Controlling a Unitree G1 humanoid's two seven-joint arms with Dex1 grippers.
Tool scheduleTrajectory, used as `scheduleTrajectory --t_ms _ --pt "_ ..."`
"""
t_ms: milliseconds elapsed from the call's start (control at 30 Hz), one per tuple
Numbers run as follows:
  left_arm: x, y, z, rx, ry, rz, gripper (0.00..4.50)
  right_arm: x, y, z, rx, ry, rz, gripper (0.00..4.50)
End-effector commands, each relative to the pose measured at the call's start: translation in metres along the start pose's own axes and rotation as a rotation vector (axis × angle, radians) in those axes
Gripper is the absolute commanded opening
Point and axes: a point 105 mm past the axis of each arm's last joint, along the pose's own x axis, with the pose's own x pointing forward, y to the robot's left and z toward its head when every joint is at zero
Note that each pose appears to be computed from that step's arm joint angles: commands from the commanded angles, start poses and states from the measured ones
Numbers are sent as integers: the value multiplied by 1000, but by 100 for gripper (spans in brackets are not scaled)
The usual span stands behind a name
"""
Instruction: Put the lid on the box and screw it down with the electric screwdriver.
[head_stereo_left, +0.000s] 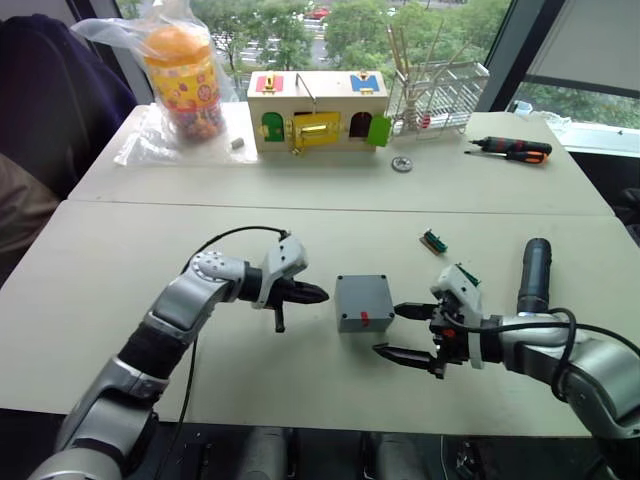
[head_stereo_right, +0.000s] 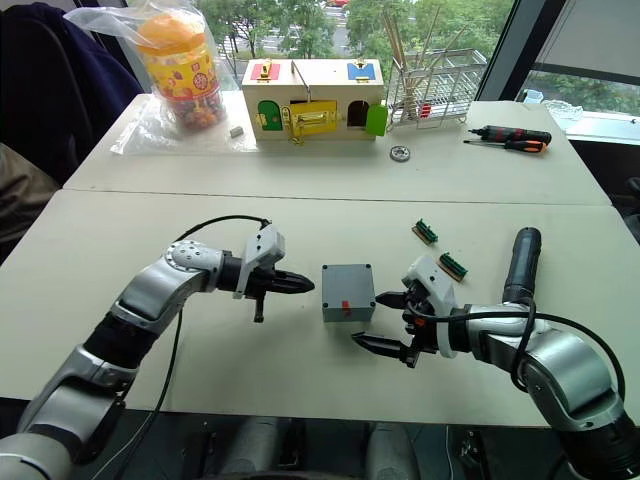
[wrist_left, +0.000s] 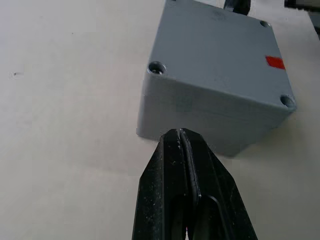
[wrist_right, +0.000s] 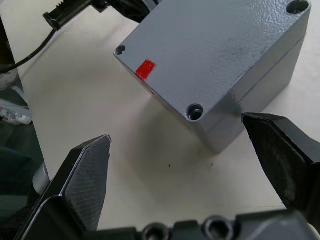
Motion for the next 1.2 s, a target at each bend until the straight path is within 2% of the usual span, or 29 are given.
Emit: scheduleTrajectory --t_ms 33,167,467,600,733,1033,1200 --pt "8 10 26 47 -97 36 0 9 15 14 -35 -54 45 448" --pt "16 23 34 51 -130 92 0 14 22 20 -47 -65 55 448" --pt "-6 40 18 116 -31 198 0 -14 3 24 -140 41 -35 448" --pt "-20 28 14 114 -7 193 0 -20 -22 24 -209 94 -105 448" --pt "-16 7 8 85 15 110 0 -5 -39 25 -244 61 -124 448" --pt "-1 2 5 70 18 92 0 16 -20 17 -224 52 48 448" --pt "2 2 6 75 16 88 0 16 -12 18 -196 47 52 448"
